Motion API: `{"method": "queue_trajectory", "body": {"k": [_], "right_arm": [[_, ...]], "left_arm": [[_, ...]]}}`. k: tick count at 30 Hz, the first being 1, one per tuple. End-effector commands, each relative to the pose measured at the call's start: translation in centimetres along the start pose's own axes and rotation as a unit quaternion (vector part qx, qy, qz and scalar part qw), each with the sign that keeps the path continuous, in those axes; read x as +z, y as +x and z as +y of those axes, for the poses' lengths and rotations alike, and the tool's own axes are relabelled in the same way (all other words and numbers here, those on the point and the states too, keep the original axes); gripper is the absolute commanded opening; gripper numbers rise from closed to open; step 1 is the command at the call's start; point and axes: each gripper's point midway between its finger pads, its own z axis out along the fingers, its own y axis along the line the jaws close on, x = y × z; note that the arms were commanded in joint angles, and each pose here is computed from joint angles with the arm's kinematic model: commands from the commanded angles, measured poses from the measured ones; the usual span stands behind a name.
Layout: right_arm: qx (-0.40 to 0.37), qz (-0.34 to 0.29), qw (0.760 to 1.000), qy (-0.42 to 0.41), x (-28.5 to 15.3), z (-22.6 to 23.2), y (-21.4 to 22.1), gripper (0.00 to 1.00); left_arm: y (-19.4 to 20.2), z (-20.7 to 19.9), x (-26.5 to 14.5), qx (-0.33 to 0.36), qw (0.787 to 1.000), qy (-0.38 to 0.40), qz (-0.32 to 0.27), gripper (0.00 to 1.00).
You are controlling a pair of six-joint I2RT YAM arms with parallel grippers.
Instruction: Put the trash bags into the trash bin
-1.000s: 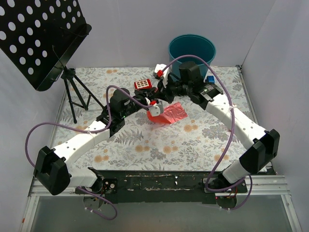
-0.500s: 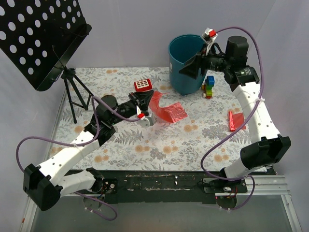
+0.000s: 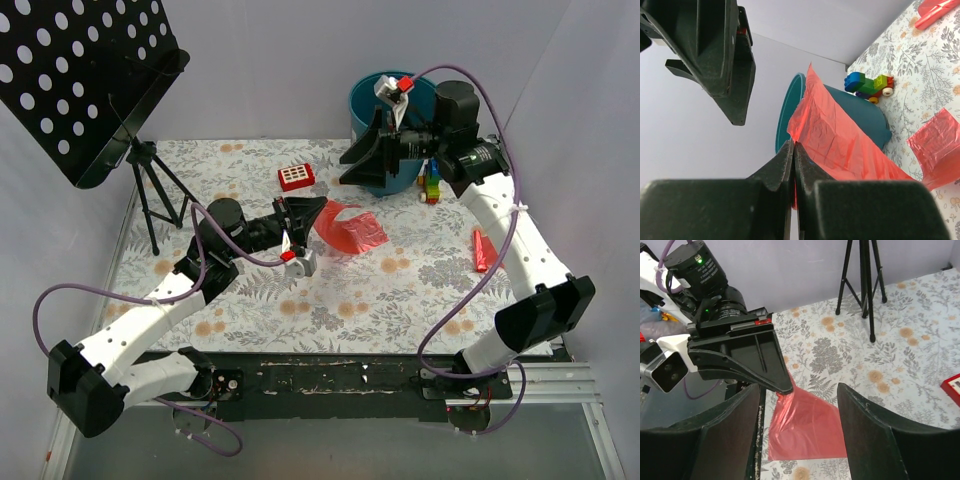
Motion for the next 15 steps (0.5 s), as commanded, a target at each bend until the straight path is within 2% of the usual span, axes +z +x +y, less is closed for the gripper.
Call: {"method": "queue_trajectory", "body": {"k": [1,6,15], "right_arm": [[-0.022,0.020,0.999,-0.014,0.1,2.5,1.3,0.71],[-0.109,0.069,0.991,0.044,0.3,1.7,4.1,0.71],[-0.201,0.146,0.966,0.075,0.9,1.5,7.5,0.68]], "left_arm": [[0.2,-0.4,0.1,-0.001,1.000,0.013,0.005,0.00],[0.6,0.0,0.0,-0.015,1.000,0.001,0.017,0.00],[1.1,0.5,-0.3,-0.030,0.999,-0.014,0.034,0.00]]}}
